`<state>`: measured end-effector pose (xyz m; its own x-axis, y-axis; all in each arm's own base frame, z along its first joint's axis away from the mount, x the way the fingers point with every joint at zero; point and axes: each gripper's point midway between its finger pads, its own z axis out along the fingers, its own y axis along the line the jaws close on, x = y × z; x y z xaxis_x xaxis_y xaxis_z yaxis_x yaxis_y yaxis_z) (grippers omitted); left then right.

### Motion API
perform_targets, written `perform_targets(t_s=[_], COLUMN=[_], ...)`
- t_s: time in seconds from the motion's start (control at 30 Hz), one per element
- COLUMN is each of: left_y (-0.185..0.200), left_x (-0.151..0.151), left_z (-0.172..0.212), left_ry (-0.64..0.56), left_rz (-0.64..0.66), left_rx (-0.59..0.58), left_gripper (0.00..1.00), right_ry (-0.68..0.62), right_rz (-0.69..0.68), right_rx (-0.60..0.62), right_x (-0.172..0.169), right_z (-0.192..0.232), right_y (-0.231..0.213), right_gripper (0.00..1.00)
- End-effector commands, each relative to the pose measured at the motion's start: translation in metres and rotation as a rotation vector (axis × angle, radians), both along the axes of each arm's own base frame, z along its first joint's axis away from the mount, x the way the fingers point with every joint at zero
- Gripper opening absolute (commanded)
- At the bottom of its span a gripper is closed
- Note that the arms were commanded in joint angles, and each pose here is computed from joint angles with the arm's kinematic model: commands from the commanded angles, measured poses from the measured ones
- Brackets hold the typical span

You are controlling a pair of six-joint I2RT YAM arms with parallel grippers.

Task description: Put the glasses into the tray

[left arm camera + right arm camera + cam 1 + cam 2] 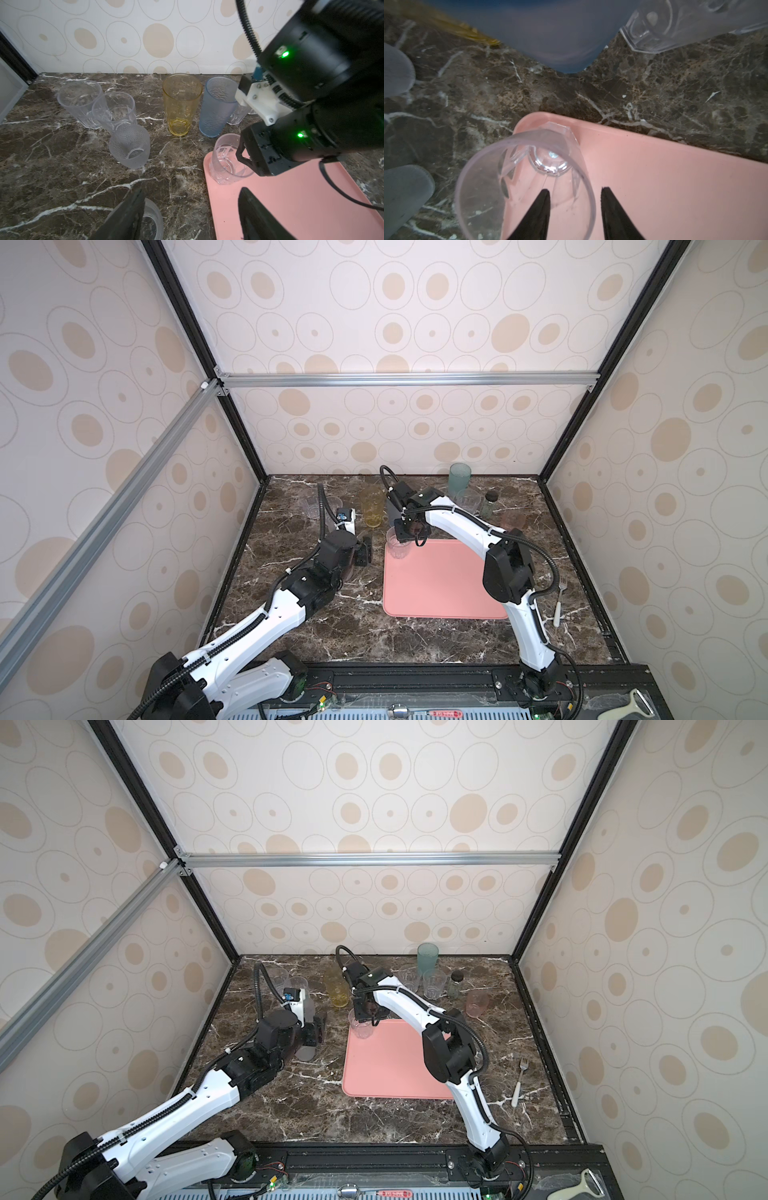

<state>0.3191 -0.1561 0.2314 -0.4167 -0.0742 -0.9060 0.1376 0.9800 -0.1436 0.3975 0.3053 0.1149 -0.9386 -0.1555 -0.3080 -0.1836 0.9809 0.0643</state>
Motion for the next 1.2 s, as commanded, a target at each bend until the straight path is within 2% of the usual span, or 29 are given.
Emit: perform_targets(t_s=[0.0, 0.1, 0.2, 0.33, 0.47, 0.6, 0.77, 1.17], left_y=[0.003, -0.003, -0.024, -0.076, -0.131, -0.173, -0.201, -0.206], left_x=[0.013, 0.019, 0.026, 0.030, 0.033, 0.035, 0.039, 0.040], left_z=[0.044, 0.058, 0.068, 0.063, 0.045, 0.021, -0.006, -0.042], left_ry=[-0.126, -0.186, -0.236, -0.265, -0.254, -0.248, -0.206, -0.140], left_rz=[0.039, 0.018, -0.062, -0.197, -0.335, -0.421, -0.466, -0.491], left_rx=[-0.002, 0.013, 0.009, 0.099, 0.167, 0.263, 0.325, 0.360], left_gripper=[0.72, 0.71, 0.65, 0.66, 0.68, 0.69, 0.69, 0.72], right_ry=[-0.082, -0.116, -0.150, -0.143, -0.155, -0.105, -0.082, -0.076], right_rz=[-0.011, -0.076, -0.206, -0.355, -0.482, -0.580, -0.614, -0.651], right_rx=[0.119, 0.197, 0.275, 0.325, 0.286, 0.226, 0.207, 0.191], right_x=[-0.004, 0.003, 0.019, 0.043, 0.067, 0.079, 0.095, 0.123], right_z=[0.076, 0.099, 0.100, 0.094, 0.083, 0.059, 0.036, 0.009], right_y=[-0.019, -0.050, -0.092, -0.147, -0.203, -0.238, -0.247, -0.249], right_gripper=[0.44, 0.44, 0.43, 0.42, 0.39, 0.37, 0.35, 0.35])
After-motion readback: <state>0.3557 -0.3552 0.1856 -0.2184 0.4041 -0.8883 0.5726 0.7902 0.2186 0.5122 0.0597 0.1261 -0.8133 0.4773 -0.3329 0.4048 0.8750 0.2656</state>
